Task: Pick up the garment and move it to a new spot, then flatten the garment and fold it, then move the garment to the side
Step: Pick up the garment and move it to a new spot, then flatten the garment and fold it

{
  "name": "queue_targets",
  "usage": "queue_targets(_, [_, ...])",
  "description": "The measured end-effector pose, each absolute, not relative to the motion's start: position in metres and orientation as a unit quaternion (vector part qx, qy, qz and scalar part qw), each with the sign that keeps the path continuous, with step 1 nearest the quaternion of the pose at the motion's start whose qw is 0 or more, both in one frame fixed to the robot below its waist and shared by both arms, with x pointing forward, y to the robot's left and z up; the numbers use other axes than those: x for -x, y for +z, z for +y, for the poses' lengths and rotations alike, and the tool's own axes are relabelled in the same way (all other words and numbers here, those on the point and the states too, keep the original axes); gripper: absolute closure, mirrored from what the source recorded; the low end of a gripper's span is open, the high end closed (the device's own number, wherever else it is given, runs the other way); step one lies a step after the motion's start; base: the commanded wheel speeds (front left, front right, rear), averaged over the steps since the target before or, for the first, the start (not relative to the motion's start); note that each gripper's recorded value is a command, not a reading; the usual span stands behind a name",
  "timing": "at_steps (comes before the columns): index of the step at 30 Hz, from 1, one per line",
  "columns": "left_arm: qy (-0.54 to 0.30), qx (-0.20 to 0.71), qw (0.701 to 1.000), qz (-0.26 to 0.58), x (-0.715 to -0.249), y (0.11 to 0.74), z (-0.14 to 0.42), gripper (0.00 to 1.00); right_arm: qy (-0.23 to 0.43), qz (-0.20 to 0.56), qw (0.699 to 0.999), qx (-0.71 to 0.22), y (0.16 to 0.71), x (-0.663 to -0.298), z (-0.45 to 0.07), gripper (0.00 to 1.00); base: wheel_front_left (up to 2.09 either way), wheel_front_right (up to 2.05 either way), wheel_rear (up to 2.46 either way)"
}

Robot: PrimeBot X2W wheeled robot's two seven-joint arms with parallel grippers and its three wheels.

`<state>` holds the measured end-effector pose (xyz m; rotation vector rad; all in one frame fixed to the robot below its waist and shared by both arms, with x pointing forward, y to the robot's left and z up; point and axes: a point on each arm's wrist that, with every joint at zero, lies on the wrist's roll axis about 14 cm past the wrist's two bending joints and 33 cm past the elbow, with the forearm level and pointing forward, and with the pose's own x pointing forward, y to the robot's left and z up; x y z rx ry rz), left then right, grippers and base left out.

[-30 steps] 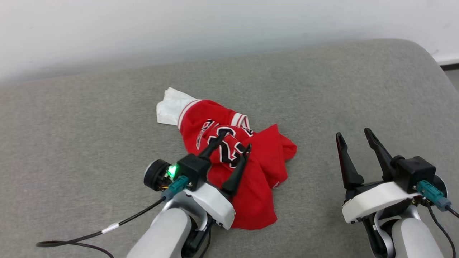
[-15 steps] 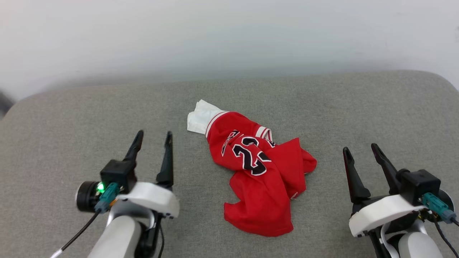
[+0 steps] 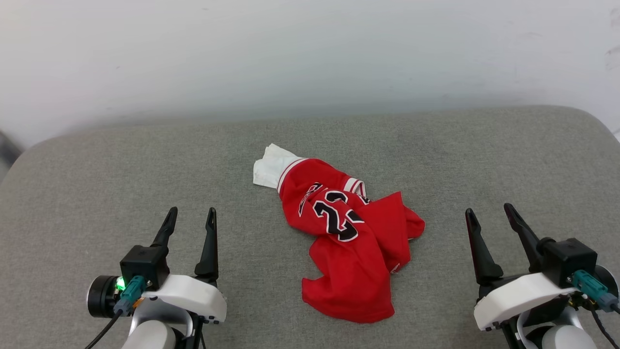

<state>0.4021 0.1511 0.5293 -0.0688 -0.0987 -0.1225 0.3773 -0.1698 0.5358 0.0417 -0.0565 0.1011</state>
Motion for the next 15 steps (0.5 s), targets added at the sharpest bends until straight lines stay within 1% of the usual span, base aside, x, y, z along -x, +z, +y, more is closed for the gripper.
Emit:
queue_targets(6, [-0.063,0.037,0.996,-0.051,-0.403,0.531,0.149,0.00,0.047,-0.023,0.998,-0.022,0.535,-0.376,-0.172,0.00,0.00,0.00,0.00])
queue_targets(9, [-0.062,0.037,0.996,-0.052,-0.404,0.531,0.149,0.00,0.037,-0.008,0.999,-0.024,0.529,-0.376,-0.179,0.00,0.00,0.00,0.00])
queue_targets(11, [-0.059,0.038,0.996,-0.053,-0.405,0.532,0.151,0.00,0.032,0.009,0.999,-0.026,0.522,-0.377,-0.182,0.00,0.00,0.00,0.00])
queue_targets(15, [-0.052,0.041,0.996,-0.059,-0.407,0.534,0.155,0.00,0.023,0.075,0.996,-0.034,0.500,-0.385,-0.189,0.00,0.00,0.00,0.00])
